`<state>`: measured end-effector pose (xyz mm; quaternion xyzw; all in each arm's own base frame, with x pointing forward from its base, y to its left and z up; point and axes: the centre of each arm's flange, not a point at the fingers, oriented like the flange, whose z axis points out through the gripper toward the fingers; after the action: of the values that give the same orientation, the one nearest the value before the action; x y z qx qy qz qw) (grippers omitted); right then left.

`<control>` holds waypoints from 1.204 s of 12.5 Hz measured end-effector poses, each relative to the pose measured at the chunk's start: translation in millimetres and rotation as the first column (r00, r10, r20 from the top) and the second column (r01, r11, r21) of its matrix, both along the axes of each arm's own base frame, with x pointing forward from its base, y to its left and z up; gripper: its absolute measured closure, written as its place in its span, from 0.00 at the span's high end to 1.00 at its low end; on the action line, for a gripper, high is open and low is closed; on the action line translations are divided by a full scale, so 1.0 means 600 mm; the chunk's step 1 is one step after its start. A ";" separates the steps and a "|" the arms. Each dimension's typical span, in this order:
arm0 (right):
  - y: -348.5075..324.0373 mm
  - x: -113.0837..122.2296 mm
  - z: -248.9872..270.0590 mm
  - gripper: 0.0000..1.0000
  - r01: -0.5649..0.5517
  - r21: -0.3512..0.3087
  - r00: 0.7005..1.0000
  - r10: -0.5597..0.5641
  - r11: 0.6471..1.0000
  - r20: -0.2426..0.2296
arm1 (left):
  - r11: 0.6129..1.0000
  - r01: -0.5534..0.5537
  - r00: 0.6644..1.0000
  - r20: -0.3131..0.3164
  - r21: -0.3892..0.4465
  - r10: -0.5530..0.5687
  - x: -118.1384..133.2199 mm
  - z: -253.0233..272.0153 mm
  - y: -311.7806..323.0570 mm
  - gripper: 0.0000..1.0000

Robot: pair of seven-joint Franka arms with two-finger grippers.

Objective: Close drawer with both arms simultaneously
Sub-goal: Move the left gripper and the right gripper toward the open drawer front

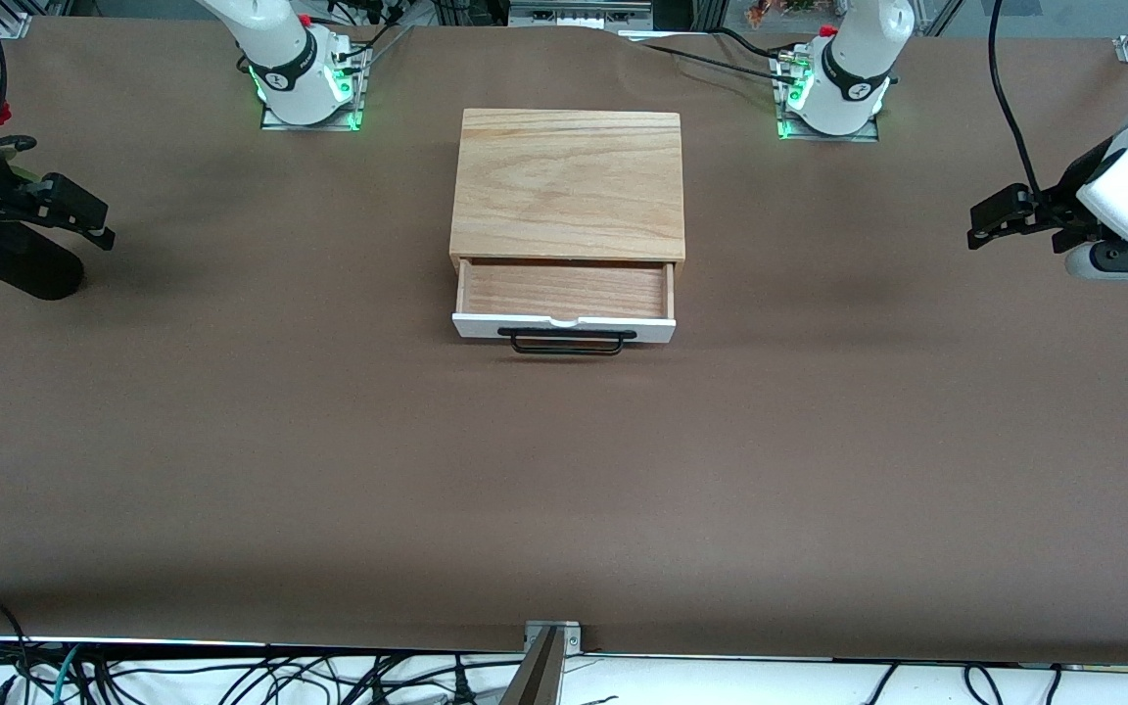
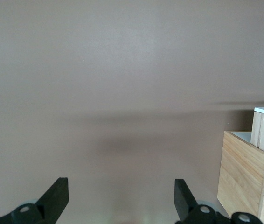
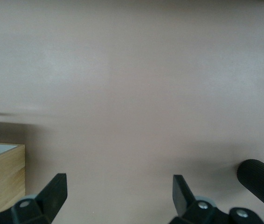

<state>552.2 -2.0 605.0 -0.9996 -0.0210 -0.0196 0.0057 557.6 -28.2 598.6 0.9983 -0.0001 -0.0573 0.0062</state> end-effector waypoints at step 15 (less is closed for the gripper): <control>0.143 0.068 -0.115 1.00 -0.196 0.149 0.974 0.210 0.969 -0.086 | 0.988 0.054 0.993 -0.093 -0.144 -0.068 0.039 -0.099 -0.098 1.00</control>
<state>592.8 84.0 535.7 -0.9890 -0.1217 0.0303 0.0785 580.8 -87.2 539.5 0.9910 -0.0344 -0.1059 0.0749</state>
